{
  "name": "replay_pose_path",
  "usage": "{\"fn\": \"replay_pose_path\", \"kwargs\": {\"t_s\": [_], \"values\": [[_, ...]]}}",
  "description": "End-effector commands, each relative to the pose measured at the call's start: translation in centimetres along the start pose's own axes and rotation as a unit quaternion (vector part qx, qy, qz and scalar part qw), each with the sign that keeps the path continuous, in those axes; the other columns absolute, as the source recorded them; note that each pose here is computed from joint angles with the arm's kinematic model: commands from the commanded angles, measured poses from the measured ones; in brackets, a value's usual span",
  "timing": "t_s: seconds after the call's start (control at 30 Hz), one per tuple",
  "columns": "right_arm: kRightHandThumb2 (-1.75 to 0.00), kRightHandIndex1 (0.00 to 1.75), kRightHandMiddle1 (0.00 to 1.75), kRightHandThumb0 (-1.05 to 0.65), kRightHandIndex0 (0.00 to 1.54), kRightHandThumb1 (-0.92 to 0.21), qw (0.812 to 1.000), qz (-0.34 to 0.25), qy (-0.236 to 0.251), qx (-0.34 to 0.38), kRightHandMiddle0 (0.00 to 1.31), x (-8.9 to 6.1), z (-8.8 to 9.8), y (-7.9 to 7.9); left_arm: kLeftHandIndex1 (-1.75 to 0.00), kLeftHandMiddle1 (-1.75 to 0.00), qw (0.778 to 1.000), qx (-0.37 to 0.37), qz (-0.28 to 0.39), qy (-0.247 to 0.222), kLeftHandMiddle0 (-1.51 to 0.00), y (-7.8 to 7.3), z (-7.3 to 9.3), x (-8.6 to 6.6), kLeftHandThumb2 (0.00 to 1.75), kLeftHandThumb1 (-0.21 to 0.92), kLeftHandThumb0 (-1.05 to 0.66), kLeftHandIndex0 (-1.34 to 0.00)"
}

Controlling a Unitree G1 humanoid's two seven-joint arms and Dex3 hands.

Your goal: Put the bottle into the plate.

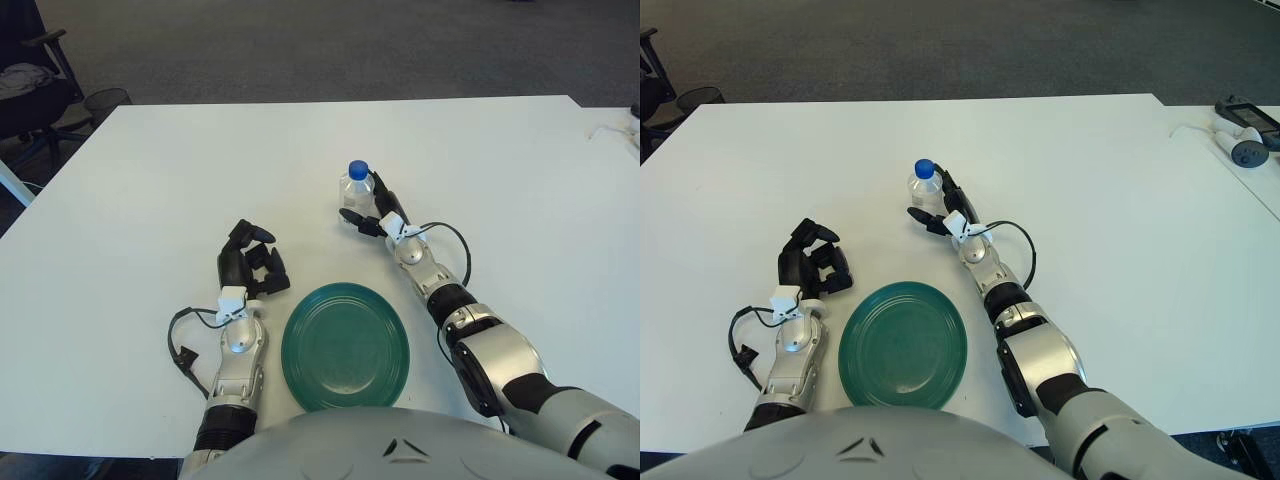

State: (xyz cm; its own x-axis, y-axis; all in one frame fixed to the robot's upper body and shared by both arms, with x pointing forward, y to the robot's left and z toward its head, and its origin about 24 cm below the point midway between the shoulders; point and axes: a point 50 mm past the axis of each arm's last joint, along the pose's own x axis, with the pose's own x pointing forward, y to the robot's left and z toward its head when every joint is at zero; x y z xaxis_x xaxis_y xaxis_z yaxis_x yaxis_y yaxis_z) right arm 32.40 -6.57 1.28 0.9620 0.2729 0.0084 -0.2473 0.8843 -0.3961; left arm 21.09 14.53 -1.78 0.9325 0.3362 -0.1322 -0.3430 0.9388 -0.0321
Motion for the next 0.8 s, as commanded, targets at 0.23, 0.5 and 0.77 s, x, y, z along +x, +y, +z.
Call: {"fn": "replay_pose_path", "kwargs": {"t_s": [0.23,0.5,0.77], "values": [[-0.71,1.65,1.66,-0.62,0.8,-0.47,0.992,-0.084,0.035,0.085,0.59,0.05,-0.4,-0.07,-1.75,-1.75,0.999,-0.015,0.008,0.039,-1.35,-0.36,-1.49,-0.69,1.63,0.06,-0.58,-0.82],[-1.25,1.74,1.74,-0.14,1.11,-0.23,0.977,-0.118,0.062,0.165,0.86,-0.1,-0.76,0.24,-1.75,-1.75,0.999,-0.017,0.008,0.036,-1.35,-0.31,-1.51,-0.71,1.63,0.06,-0.59,-0.83],[-1.4,1.75,1.75,-0.06,1.27,-0.22,0.965,-0.128,0.069,0.218,1.04,-0.22,-0.89,0.41,-1.75,-1.75,0.999,-0.019,0.007,0.042,-1.36,-0.21,-1.62,-0.62,1.64,0.06,-0.59,-0.83]]}}
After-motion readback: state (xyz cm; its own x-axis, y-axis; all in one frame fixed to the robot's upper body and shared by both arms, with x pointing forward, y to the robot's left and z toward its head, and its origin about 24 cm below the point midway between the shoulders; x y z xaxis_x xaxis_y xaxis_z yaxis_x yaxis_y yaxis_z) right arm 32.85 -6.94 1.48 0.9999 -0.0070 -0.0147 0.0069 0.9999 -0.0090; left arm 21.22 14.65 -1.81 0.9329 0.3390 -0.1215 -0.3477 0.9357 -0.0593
